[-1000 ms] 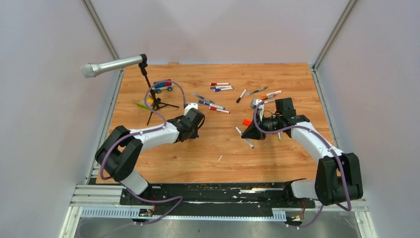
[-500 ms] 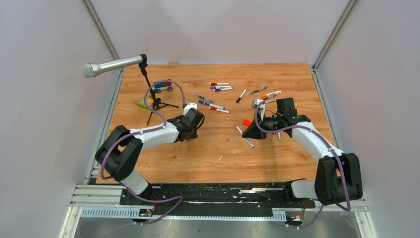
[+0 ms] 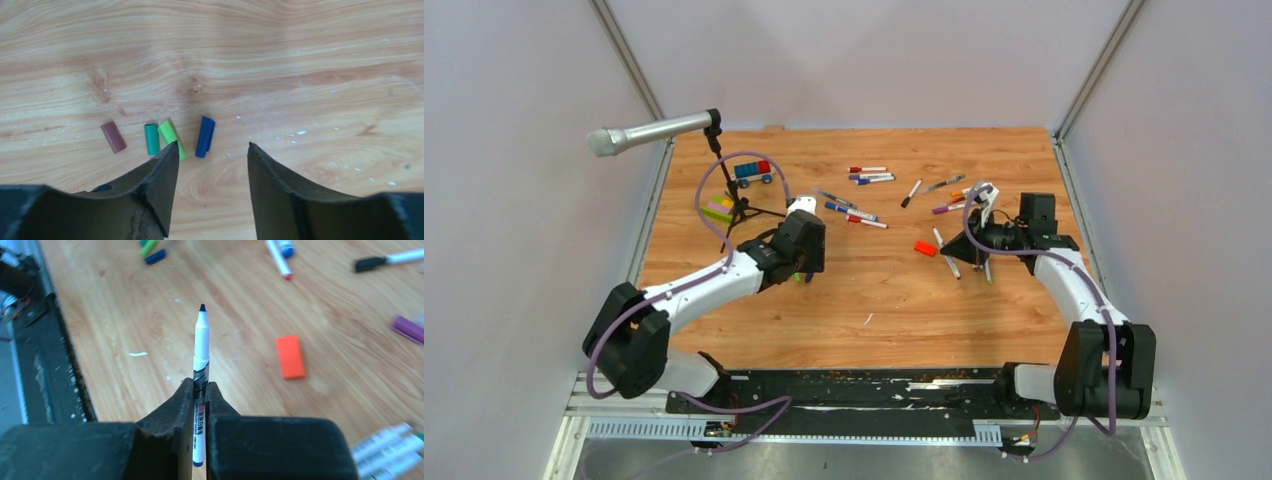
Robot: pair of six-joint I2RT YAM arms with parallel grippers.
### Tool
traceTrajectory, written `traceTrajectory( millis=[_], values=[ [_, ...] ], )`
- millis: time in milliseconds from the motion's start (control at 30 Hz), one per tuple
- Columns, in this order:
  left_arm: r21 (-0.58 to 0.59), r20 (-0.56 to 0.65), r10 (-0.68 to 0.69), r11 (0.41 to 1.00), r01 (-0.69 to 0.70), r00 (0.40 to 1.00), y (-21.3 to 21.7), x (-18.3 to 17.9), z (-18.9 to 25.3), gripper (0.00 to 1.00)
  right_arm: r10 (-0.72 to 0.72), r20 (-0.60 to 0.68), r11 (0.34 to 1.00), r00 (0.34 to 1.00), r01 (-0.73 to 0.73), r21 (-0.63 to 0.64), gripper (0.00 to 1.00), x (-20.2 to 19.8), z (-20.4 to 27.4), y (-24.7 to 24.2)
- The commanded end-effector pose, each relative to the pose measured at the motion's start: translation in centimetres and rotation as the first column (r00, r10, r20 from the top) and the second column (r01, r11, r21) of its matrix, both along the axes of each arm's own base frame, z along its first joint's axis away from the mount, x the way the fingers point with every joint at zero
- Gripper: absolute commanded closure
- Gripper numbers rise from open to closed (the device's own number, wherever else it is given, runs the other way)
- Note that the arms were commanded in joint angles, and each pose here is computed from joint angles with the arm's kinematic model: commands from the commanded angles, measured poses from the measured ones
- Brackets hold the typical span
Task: Open the pen caps
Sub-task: Place the pen cap at the center of the board, then place the pen at the center of the board.
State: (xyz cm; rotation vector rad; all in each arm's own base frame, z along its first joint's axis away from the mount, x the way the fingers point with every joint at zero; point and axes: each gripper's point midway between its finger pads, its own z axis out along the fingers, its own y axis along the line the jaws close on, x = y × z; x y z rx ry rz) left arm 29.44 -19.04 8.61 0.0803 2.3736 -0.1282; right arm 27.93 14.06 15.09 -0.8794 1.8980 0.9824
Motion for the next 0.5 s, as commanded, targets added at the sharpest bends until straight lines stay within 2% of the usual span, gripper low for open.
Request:
traceTrajectory(
  millis=[0,133,267,467],
  values=[
    [-0.070,0.021,-0.095,0.993,0.096,0.995,-1.0,-0.9,1.8,0.37,-0.213,0.055,0.976,0.975,0.215,-0.032,1.00,3.7,1.0,-3.6],
    [-0.120,0.026,-0.124,0.985,0.127,0.992,-1.1,-2.3,1.7,0.32,-0.393,0.039,0.916,0.919,0.395,-0.065,1.00,5.5,0.3,-7.3],
    [-0.196,0.080,-0.133,0.970,0.147,0.988,-1.2,-3.2,2.8,0.29,-0.535,0.026,0.838,0.844,0.535,-0.111,1.00,6.8,-1.1,-10.6],
    [-0.297,0.192,-0.103,0.942,0.158,0.976,-0.5,-4.3,5.4,0.24,-0.666,-0.011,0.735,0.746,0.652,-0.187,1.00,7.8,-3.3,-14.1]
  ],
)
